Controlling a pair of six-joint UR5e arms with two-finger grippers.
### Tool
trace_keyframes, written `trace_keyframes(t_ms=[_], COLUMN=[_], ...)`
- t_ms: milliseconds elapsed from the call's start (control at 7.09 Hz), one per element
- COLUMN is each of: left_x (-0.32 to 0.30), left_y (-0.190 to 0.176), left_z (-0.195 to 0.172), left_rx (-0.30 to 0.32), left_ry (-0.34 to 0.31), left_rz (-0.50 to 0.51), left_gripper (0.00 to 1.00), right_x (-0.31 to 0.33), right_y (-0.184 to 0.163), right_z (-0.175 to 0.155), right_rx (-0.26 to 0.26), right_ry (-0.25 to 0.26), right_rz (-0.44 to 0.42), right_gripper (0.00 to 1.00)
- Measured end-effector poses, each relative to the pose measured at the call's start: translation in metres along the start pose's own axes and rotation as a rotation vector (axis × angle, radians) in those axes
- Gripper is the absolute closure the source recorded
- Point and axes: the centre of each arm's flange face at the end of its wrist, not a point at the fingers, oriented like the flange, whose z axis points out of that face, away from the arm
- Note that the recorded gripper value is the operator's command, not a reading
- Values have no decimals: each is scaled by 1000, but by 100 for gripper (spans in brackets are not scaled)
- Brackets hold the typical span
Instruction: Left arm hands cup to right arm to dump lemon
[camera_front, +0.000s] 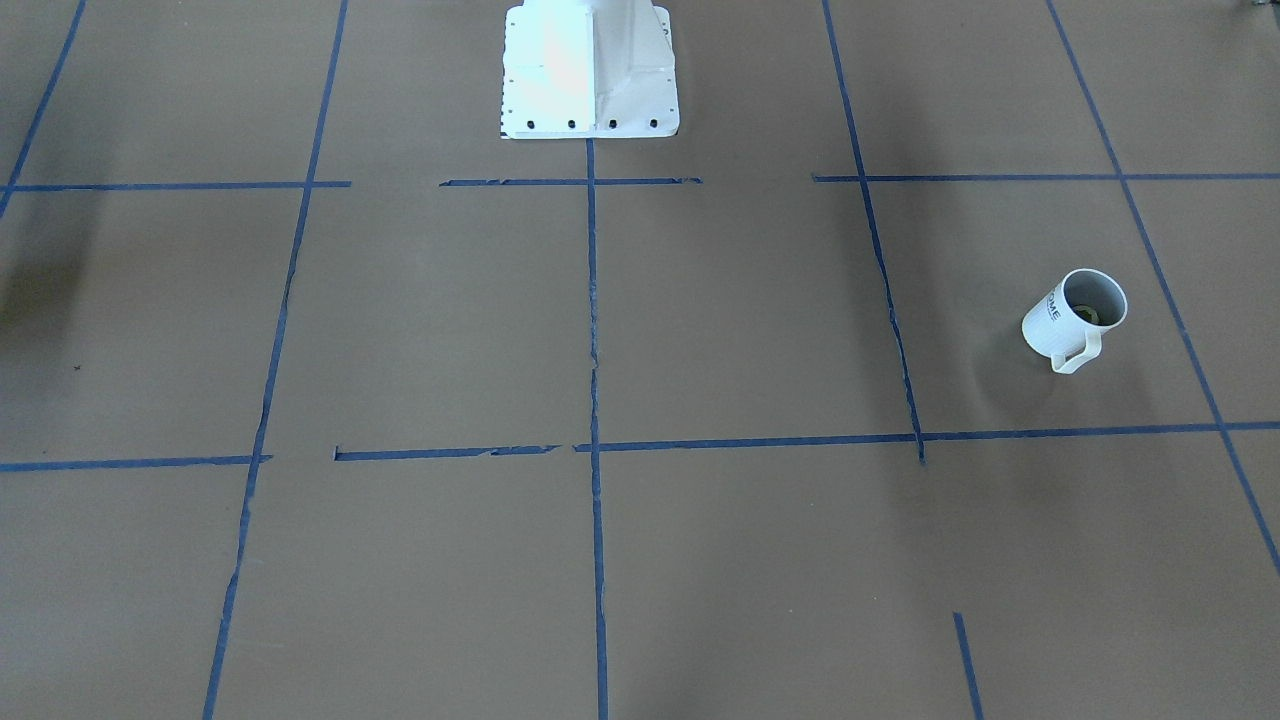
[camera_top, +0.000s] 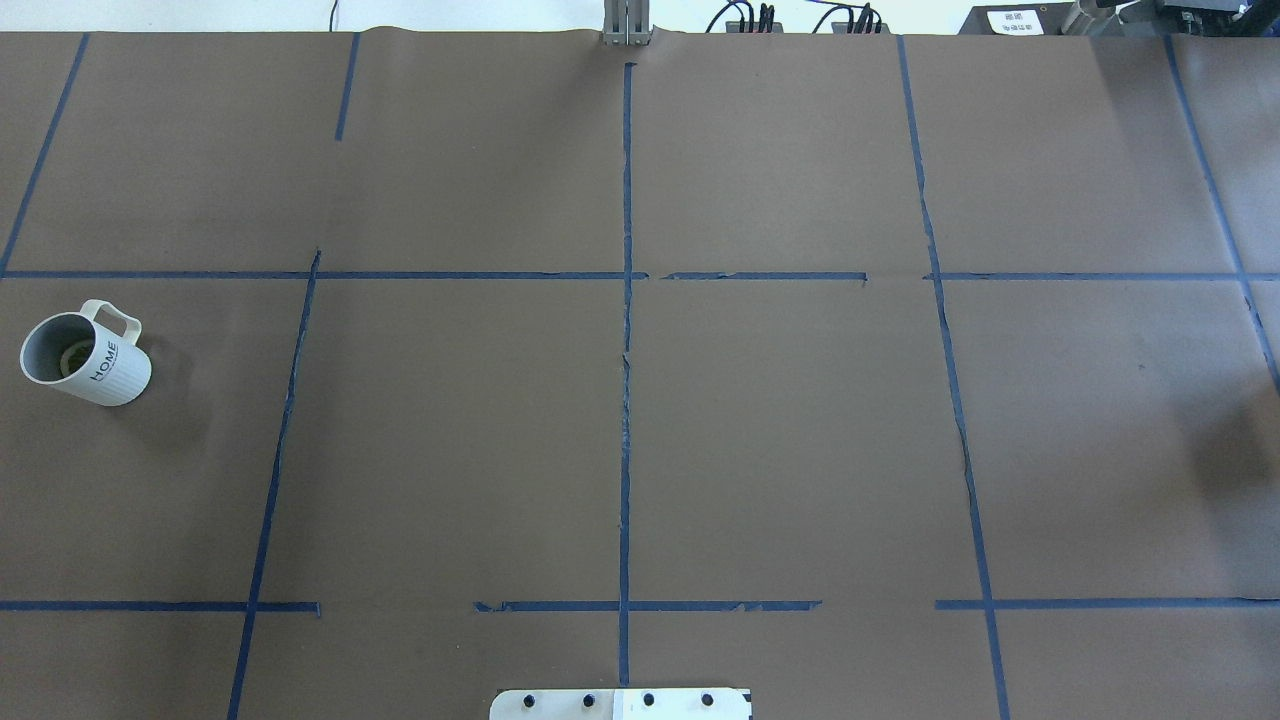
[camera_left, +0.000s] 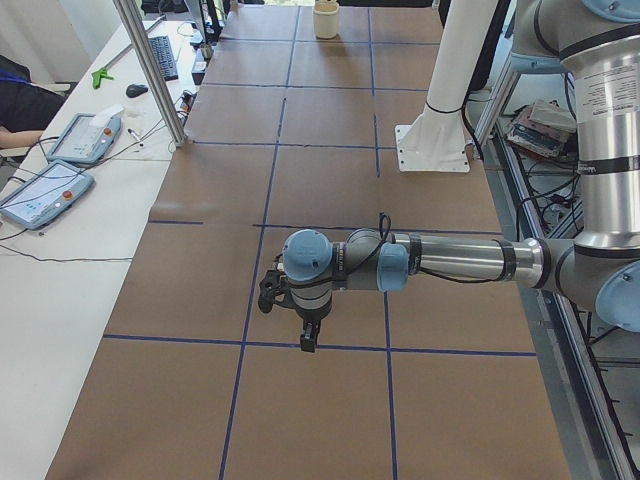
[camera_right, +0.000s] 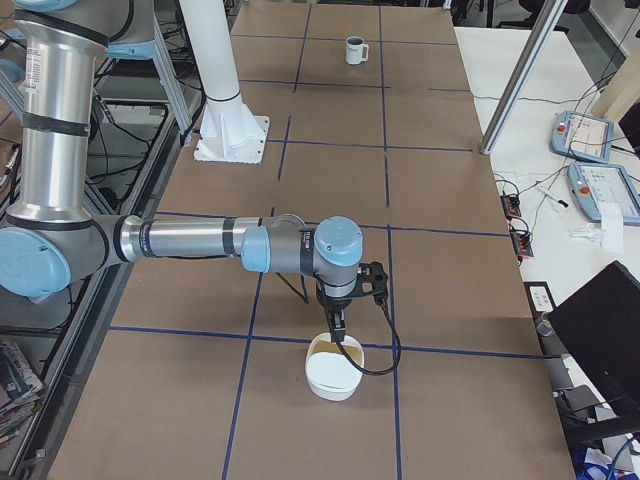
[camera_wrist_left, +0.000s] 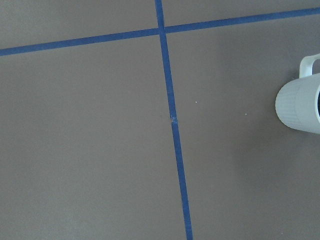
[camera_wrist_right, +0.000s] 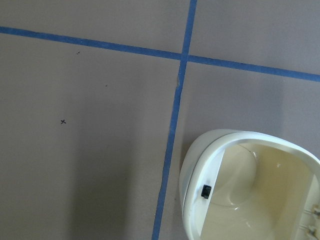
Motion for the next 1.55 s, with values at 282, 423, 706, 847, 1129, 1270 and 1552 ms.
trace_keyframes(t_ms=[282, 423, 706, 847, 1129, 1270, 1552], left_x=[4, 7, 11, 14, 21, 21, 28], left_y=[0, 0, 1, -3, -28, -40, -51], left_z=[-4, -7, -10, -12, -22, -23, -29], left_rx=[6, 10, 15, 23, 54, 62, 83], left_ry=[-2, -4, -4, -2, -5, -4, -4], left_rz=[7, 12, 16, 22, 54, 64, 92], left_gripper=[0, 0, 0, 0, 0, 0, 0], right_x=[0, -1, -1, -2, -2, -2, -1], right_y=[-1, -1, -3, -3, -5, -5, -4], right_z=[0, -1, -1, -2, -2, -2, -1], right_rx=[1, 2, 3, 4, 15, 17, 17], right_ry=[0, 0, 0, 1, 2, 2, 2], right_rz=[0, 0, -2, -5, -13, -15, -15], right_gripper=[0, 0, 0, 0, 0, 0, 0])
